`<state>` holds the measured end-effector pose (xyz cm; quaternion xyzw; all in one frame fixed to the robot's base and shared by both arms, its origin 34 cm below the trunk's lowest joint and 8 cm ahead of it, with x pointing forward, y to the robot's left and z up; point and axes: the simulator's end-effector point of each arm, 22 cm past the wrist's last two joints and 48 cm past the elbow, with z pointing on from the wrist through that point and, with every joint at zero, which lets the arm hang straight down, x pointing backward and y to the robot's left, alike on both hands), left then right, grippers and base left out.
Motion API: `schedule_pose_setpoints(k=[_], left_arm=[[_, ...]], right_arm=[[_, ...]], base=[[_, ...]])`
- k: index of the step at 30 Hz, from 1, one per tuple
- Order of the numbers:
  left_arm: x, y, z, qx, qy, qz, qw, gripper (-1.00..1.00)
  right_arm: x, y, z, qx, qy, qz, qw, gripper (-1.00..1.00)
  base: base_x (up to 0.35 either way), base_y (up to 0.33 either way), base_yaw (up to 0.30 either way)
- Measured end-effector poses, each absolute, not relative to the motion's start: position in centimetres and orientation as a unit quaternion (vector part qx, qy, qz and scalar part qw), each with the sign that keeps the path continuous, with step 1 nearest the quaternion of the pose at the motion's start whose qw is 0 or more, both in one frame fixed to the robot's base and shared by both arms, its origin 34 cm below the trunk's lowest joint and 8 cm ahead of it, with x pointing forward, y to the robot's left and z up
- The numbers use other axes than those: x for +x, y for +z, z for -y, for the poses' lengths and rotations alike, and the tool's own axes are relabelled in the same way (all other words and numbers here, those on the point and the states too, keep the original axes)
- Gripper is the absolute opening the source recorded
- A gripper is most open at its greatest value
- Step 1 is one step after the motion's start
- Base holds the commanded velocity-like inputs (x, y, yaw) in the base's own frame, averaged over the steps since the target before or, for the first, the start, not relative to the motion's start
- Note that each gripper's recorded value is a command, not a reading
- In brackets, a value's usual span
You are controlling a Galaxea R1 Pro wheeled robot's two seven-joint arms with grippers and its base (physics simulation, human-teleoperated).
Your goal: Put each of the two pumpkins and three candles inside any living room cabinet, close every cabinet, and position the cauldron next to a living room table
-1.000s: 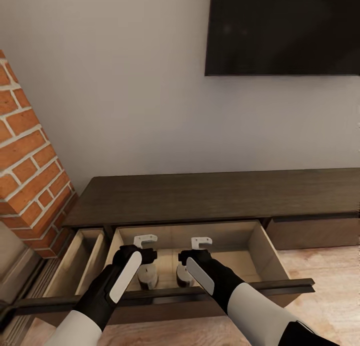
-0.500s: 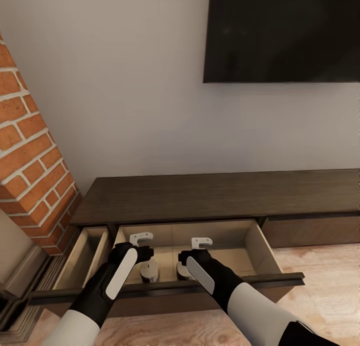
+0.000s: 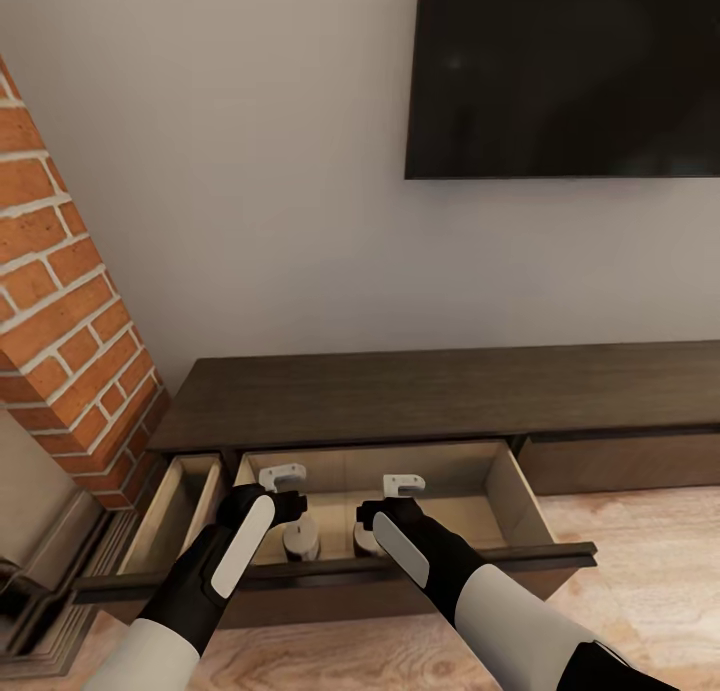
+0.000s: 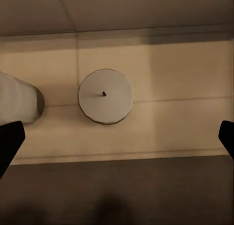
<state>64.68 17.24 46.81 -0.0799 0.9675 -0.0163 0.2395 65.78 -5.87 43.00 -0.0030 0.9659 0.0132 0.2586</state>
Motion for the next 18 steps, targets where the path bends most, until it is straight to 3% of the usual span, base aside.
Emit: schedule_pose_setpoints(k=[18], left_arm=[[65.5,50.7,-17.3,-0.080,-0.016,-0.968,0.239,1.00]], right_arm=[[66.6,46.9,5.9,-0.003,0.013,-0.966,0.259,1.00]], base=[[0.000,0.000,0.000]])
